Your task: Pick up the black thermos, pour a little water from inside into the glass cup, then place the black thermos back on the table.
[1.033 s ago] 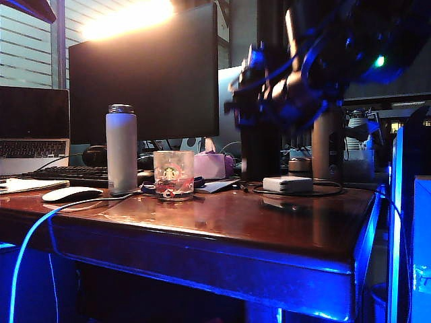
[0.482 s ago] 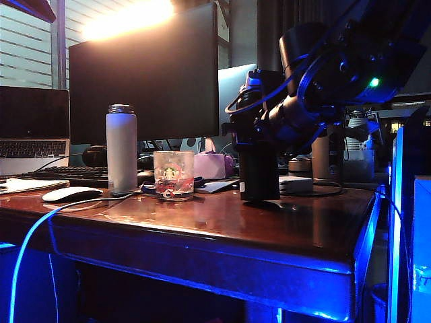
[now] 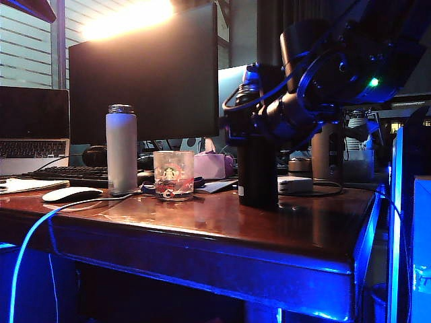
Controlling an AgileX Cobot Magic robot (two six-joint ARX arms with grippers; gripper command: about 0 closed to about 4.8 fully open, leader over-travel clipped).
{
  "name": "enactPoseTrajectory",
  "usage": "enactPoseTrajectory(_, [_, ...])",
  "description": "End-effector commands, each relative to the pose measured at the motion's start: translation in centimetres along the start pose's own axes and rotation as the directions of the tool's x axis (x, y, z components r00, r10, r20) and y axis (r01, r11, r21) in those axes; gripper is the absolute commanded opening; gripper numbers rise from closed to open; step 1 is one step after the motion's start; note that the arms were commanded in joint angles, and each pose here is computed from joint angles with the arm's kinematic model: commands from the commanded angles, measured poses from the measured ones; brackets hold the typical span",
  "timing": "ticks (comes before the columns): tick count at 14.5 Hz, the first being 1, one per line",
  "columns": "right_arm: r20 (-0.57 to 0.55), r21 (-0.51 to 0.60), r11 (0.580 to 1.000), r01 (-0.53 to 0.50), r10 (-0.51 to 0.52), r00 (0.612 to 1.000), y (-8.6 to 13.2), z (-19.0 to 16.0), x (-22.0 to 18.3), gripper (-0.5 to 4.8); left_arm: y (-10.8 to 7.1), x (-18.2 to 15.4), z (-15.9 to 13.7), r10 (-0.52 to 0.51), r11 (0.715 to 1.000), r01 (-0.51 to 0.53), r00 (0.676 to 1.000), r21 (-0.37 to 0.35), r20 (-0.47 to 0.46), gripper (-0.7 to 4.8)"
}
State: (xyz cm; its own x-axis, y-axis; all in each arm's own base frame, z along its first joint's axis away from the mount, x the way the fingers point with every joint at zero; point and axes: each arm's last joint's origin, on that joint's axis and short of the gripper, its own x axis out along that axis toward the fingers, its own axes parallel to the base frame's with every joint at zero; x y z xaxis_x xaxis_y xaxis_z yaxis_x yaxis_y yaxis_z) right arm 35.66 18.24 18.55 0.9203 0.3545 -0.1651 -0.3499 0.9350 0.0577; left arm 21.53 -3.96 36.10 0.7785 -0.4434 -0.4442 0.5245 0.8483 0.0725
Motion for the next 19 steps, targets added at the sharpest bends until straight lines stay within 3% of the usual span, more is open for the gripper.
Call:
enactPoseTrajectory(1, [0.039,0.001,1.0,-0.006,0.006,0.999,0.1,0.7,0.0,4.37,0.0,-0.1,0.3,-0.001,1.0,0.001,1.0,0.005,0.02,-0.05])
enactPoseTrajectory(19, [0.242,-0.084,0.996,0.003,0.018,0.97,0.2,7.9,-3.9,4.41,0.0,-0.1,0.4,0.001,1.0,-0.001,1.0,0.007,0.028,-0.05])
